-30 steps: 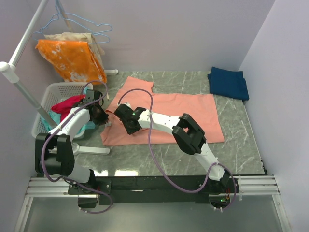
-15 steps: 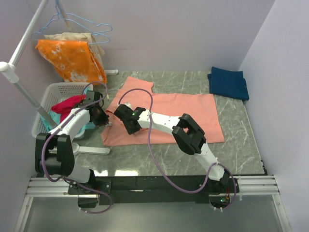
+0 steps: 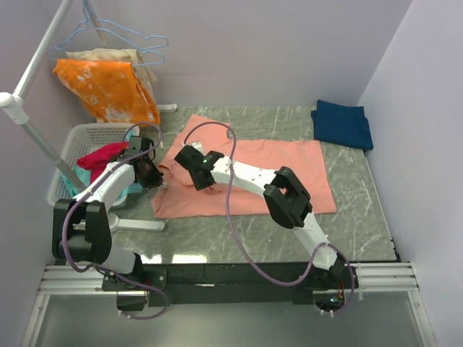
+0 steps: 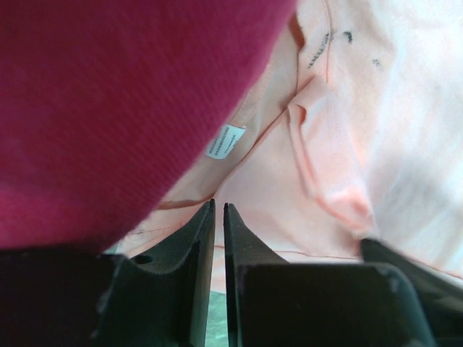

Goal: Fold and stack the t-shirts
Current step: Fold the tshirt

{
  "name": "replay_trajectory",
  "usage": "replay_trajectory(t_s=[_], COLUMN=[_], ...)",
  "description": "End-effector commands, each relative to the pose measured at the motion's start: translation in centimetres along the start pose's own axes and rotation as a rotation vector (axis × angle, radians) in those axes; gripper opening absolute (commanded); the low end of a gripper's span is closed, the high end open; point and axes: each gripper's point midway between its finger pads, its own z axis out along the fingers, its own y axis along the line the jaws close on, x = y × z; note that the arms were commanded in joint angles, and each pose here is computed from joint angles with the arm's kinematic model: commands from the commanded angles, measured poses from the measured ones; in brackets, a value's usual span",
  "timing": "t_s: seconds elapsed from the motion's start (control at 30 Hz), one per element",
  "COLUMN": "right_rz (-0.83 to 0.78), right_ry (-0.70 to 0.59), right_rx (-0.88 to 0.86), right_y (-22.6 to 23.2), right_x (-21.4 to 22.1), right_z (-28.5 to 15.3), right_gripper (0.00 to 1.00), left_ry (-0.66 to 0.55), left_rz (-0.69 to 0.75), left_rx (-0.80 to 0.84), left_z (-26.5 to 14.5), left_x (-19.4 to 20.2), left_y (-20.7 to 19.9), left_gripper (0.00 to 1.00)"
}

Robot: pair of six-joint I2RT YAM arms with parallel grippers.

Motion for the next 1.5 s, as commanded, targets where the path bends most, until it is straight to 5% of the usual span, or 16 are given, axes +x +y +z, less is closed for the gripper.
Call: replay_trajectory(t_s=[0.0,0.37,0.47,0.57,0.77,1.03,1.2,1.23,1.47], right_rz=[0.122,0.201,0.214,0.222,0.288,0.499,0.575,0.58,0.649], right_ry=[-0.121,-0.121,-0.12,-0.132,-0.169,-0.138,-0.148,-0.164,-0.173], right_rx=[0.024,0.068,0.079,0.09,0.132,0.231,0.305,0.309,0.344], right_y=[-2.7,-5.6,-6.0,-6.5,-8.8,-16.3,-21.4,-22.1,-27.1], right_x=[-5.4,-6.7,-6.9,-7.3,-8.4,-8.1,-7.6,-7.9,-8.9], right_z=[-2.2,0.4,0.9,1.0,-0.4,-2.5,-4.2,-4.7,-5.2], right_gripper=[0.0,0.0,0.06,0.29,0.45,0.46,0.46,0.46,0.41], left_ry=[-0.007,0.006,0.008,0.009,0.006,-0.032,-0.105,-0.122,-0.178], left_rz=[0.022,0.043,0.048,0.054,0.081,0.101,0.118,0.132,0.17], left_rx=[0.044,0.069,0.075,0.072,0.091,0.072,0.087,0.091,0.149], left_z=[-0.5,-0.2,-0.1,0.1,0.2,0.6,0.4,0.5,2.6], left_x=[0.0,0.3,0.3,0.5,0.7,-1.1,-5.6,-6.5,-12.8], left_y=[-0.4,-0.8,-1.0,-1.2,-2.2,-4.5,-8.6,-9.3,-16.6], left_gripper=[0.15,0.14,0.14,0.14,0.15,0.16,0.27,0.37,0.37])
